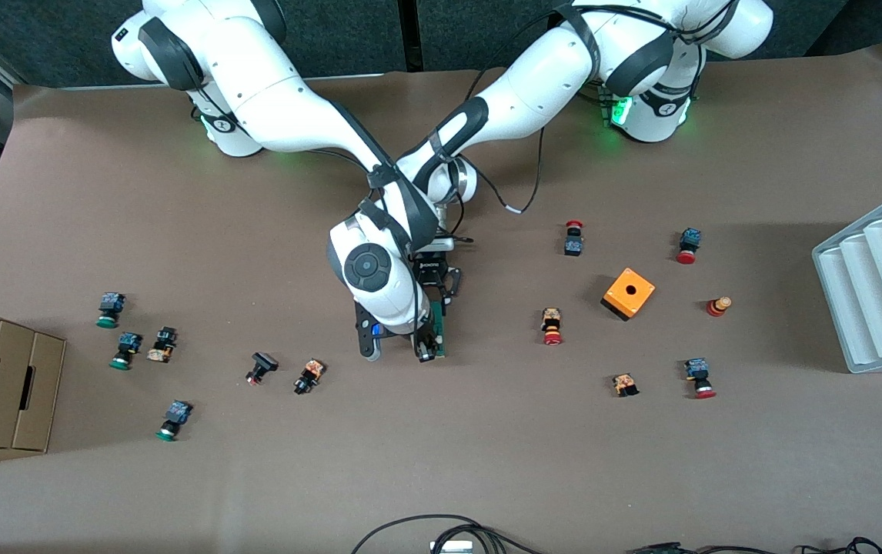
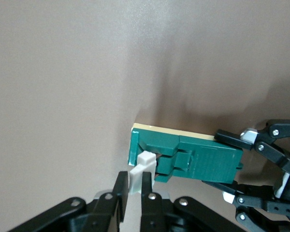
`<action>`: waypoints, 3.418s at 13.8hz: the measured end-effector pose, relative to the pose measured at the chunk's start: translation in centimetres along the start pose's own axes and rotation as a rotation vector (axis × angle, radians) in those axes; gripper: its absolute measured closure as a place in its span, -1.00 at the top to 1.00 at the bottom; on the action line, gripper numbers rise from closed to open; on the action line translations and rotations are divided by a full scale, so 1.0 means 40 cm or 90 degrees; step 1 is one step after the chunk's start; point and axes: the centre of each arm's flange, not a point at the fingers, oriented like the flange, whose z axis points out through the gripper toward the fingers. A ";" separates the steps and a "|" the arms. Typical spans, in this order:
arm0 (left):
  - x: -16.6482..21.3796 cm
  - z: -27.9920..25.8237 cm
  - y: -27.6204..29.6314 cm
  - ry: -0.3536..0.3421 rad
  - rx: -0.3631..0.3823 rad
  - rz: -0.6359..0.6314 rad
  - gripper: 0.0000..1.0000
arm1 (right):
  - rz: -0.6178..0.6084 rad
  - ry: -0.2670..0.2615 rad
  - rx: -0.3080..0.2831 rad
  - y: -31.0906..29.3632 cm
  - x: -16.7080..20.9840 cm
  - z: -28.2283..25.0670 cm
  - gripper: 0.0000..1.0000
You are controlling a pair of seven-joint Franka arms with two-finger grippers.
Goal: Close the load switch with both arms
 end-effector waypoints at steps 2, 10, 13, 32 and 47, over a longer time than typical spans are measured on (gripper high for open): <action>0.000 0.000 0.000 0.000 0.000 0.000 0.08 | 0.001 0.001 0.001 -0.003 0.001 0.002 -0.68; 0.000 0.000 0.000 0.000 0.000 0.000 0.08 | 0.003 0.001 0.005 -0.015 0.007 0.011 -0.68; 0.000 0.000 0.000 0.000 0.000 0.000 0.08 | 0.005 0.001 0.009 -0.022 0.011 0.021 -0.68; -0.002 0.000 0.000 0.002 0.000 0.001 0.08 | 0.005 0.003 0.019 -0.030 0.019 0.057 -0.66; -0.004 0.000 0.000 0.004 0.000 0.003 0.09 | -0.037 0.005 0.014 -0.117 0.098 -0.205 0.88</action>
